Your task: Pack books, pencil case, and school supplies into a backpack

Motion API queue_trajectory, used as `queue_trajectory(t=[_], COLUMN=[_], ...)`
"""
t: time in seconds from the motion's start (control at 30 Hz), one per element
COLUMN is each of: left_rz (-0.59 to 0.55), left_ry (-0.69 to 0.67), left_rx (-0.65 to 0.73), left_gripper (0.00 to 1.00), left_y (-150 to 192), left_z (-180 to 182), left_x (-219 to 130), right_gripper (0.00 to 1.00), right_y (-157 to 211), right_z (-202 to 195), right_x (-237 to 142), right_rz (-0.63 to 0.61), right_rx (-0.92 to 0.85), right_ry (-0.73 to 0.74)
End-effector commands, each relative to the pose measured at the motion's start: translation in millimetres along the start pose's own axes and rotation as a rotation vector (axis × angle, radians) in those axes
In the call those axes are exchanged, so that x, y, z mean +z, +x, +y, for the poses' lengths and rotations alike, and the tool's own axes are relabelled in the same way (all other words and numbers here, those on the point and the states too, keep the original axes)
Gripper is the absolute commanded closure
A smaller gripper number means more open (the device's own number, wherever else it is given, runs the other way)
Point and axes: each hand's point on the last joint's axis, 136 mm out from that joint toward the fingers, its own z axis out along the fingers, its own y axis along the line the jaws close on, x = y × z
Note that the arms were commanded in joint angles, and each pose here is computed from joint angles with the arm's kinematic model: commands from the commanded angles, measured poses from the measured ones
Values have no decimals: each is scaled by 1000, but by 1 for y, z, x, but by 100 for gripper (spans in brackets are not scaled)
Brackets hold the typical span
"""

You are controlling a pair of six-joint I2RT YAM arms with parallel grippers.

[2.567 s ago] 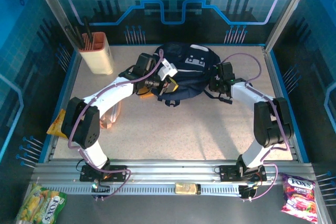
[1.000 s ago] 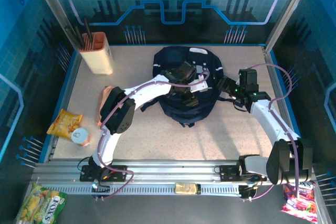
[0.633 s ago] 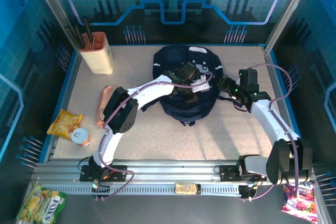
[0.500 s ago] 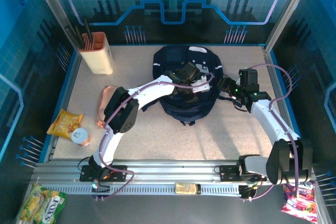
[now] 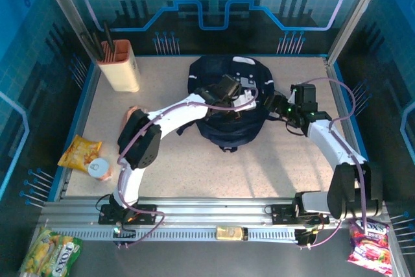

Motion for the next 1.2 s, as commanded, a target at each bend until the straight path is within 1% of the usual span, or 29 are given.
queue_trajectory(t=[0.0,0.1,0.23,0.33,0.47,0.67,0.73,0.83,0.97,1.17], left_rz=[-229,-314,-380,-363,-307,-233,-227,-218,-221,-224], left_ry=[-16,21,63,90,131,158,157,150,145,143], left_rx=[-40,-79,-117,-122,-114,-135,-138,-152,-174,-181], left_gripper=[100,100,100,100,100,100,100,100,100,100], left_y=[-47,-45,-33,-21,-3,19,22,25,27,27], left_z=[8,4,-2,-8,-20,-29,-29,-27,-22,-17], left_x=[-58,-77,-90,-90,-83,-70,-67,-64,-61,-60], right_gripper=[27,34,41,45,47,49,49,51,58,67], right_y=[-26,-32,-40,-44,-42,-27,-21,-9,6,14], right_z=[36,46,46,47,38,23,22,28,32,35], right_x=[8,28,59,79,106,132,135,132,123,110], right_rz=[-11,29,66,113,180,282,312,356,399,430], right_rx=[-25,-36,-63,-93,-112,-93,-85,-78,-86,-113], right_ry=[-178,-231,-232,-244,-218,-211,-223,-285,-335,-371])
